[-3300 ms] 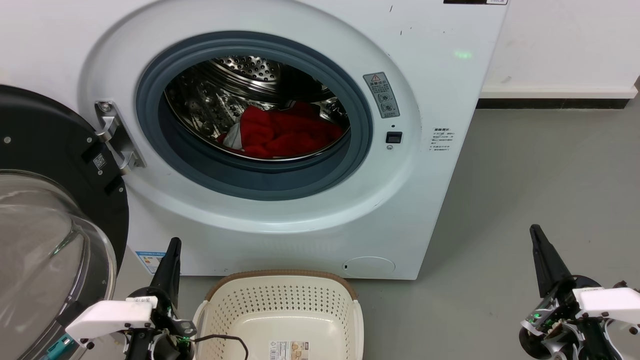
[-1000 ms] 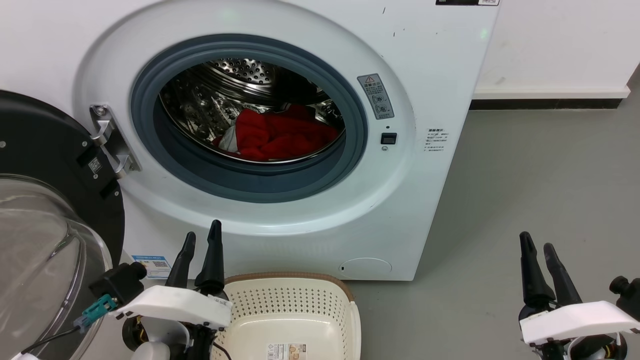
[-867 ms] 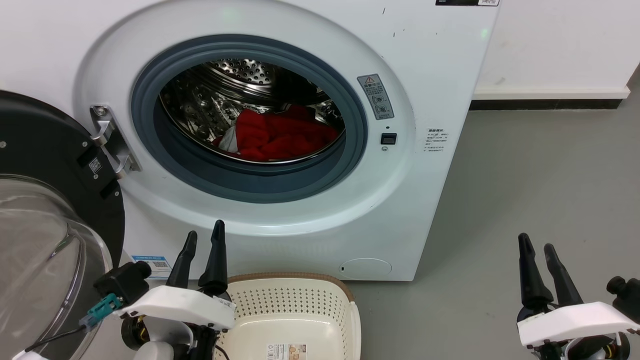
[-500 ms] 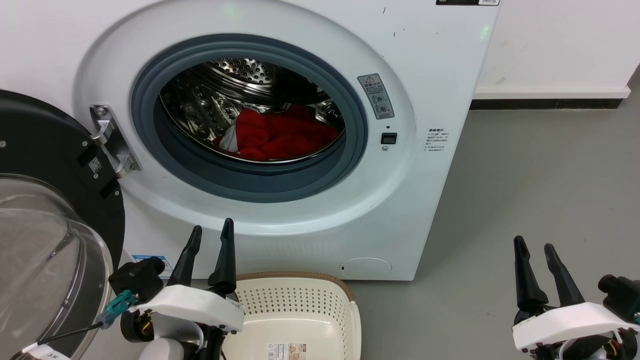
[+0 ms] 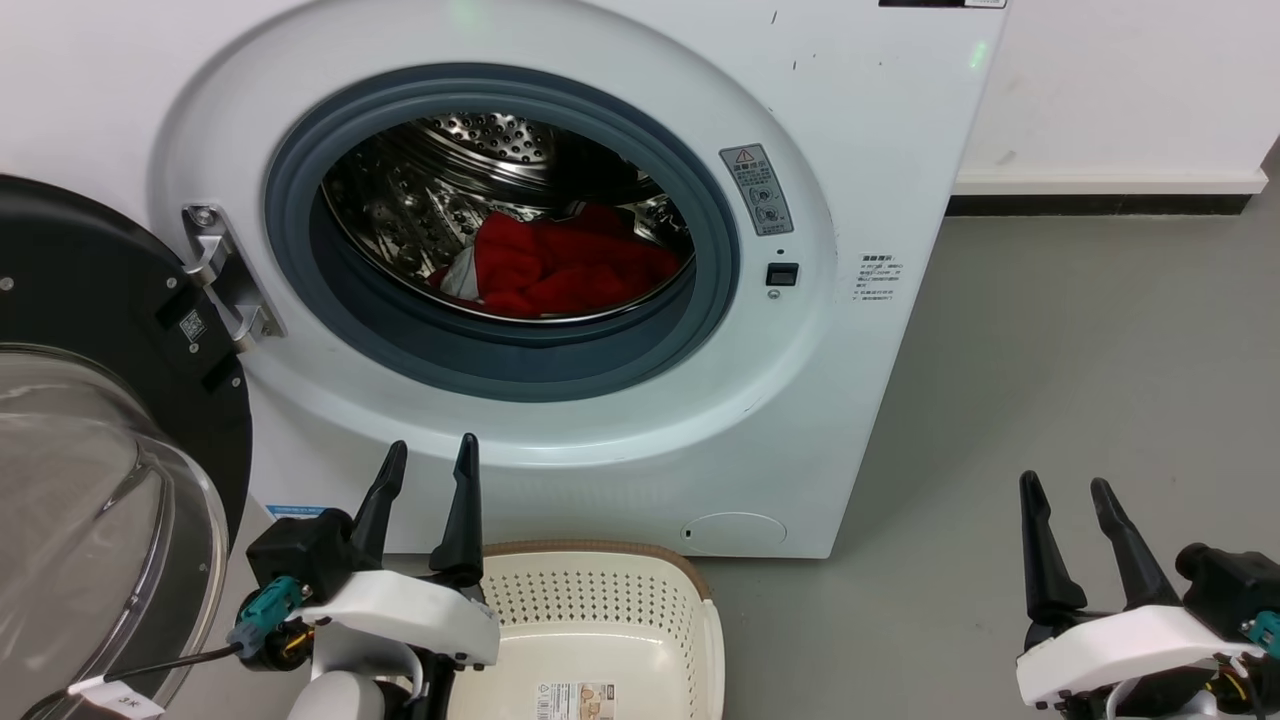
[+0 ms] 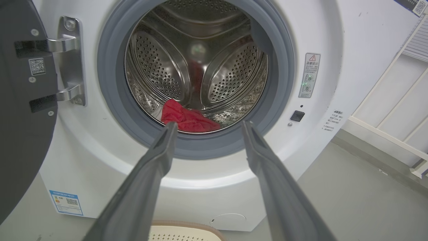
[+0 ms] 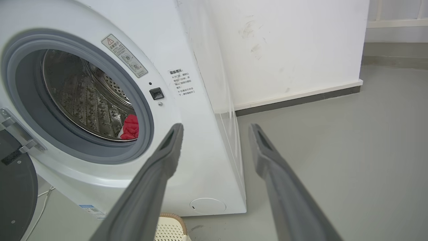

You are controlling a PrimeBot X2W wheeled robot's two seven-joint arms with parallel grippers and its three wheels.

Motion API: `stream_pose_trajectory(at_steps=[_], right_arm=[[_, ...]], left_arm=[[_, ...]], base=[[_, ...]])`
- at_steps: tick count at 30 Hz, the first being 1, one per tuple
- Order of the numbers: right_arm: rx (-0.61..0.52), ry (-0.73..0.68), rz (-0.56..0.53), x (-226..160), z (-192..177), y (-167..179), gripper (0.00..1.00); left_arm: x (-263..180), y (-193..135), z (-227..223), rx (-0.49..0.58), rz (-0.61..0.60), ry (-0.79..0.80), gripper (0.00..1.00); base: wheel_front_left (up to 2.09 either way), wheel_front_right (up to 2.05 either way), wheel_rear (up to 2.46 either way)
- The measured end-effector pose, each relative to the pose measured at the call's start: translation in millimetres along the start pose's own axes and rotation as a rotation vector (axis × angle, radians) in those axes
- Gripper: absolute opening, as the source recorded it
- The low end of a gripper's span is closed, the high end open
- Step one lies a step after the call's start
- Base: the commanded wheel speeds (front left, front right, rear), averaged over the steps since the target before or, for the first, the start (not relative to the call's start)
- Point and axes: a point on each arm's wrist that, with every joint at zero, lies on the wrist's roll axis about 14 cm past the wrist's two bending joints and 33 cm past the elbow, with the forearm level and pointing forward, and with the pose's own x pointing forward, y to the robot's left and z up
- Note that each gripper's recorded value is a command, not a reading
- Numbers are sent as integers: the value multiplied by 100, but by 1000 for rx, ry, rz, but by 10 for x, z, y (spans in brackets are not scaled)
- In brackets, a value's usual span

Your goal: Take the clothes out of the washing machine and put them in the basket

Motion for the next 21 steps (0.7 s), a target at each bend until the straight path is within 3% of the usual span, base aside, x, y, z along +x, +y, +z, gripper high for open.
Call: stream_pose_trajectory(at_steps=[21], right_arm=[[-201,1,34,32,12,47,100]], left_arm=[[9,7,-8,192,-15,-13,100]], base=[[0,0,0]])
